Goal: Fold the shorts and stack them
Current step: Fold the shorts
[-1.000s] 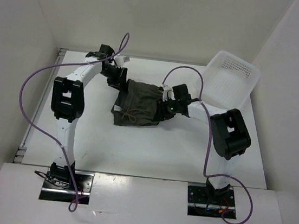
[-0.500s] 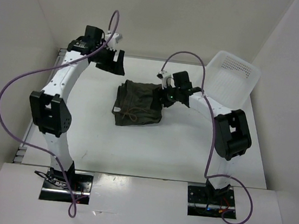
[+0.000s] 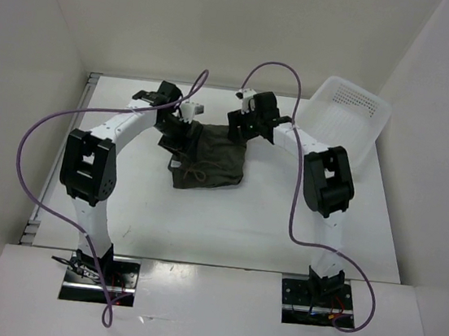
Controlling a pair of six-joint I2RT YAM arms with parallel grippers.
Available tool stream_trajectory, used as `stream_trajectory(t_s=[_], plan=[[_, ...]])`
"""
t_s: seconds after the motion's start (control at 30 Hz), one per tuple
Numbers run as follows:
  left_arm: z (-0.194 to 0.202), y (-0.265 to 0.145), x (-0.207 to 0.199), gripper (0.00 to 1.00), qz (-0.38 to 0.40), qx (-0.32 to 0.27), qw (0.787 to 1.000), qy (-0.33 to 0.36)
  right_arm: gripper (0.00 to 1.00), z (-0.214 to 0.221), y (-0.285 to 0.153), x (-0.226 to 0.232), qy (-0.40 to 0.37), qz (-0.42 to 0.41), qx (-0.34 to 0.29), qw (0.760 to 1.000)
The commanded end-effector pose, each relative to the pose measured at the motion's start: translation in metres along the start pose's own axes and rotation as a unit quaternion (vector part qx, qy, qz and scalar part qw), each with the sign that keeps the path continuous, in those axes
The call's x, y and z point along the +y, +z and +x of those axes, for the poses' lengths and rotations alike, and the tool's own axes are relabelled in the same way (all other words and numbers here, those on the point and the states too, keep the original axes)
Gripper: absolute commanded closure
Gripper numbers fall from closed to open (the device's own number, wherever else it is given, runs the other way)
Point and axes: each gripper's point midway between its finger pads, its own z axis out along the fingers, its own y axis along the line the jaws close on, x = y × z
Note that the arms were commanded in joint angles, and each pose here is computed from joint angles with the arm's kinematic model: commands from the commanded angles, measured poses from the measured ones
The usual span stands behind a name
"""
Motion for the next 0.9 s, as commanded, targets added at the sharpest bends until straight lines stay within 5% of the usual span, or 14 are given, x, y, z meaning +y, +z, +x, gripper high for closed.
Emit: stream_trajectory(t_s=[0.0,0.17,0.27,0.43,0.57,0.7,0.87], plan=[[-0.012,-0.004,-0.003,0.13,0.007,-0.025,1.0,0.013,0.23,-0.041,0.006,-0.021,-0.019,0.029,-0.053,0.998],[-0.003,0.013,-0.002,0.21,0.026,-0.012,1.0,0.006,0.33,-0.034,0.019,-0.024,-0.017,0.028,-0.045,0.998],[0.006,0.026,-0.002,0.39,0.041,0.004,0.999,-0.003,0.46,-0.032,0.023,-0.025,-0.017,0.028,-0.045,0.998],[0.019,0.045,0.001,0.51,0.059,0.032,0.998,-0.019,0.71,-0.032,0.028,-0.026,-0.012,0.028,-0.045,0.999],[0.023,0.051,-0.003,0.61,0.079,0.04,0.996,-0.025,0.81,-0.028,0.033,-0.027,-0.006,0.028,-0.041,0.999],[0.02,0.049,-0.002,1.0,0.065,0.041,0.997,-0.019,0.93,-0.03,0.033,-0.028,0.013,0.033,-0.045,0.998],[0.023,0.004,-0.002,1.0,0.063,0.046,0.996,-0.053,1.0,-0.041,0.032,-0.028,0.051,0.041,-0.06,0.996]])
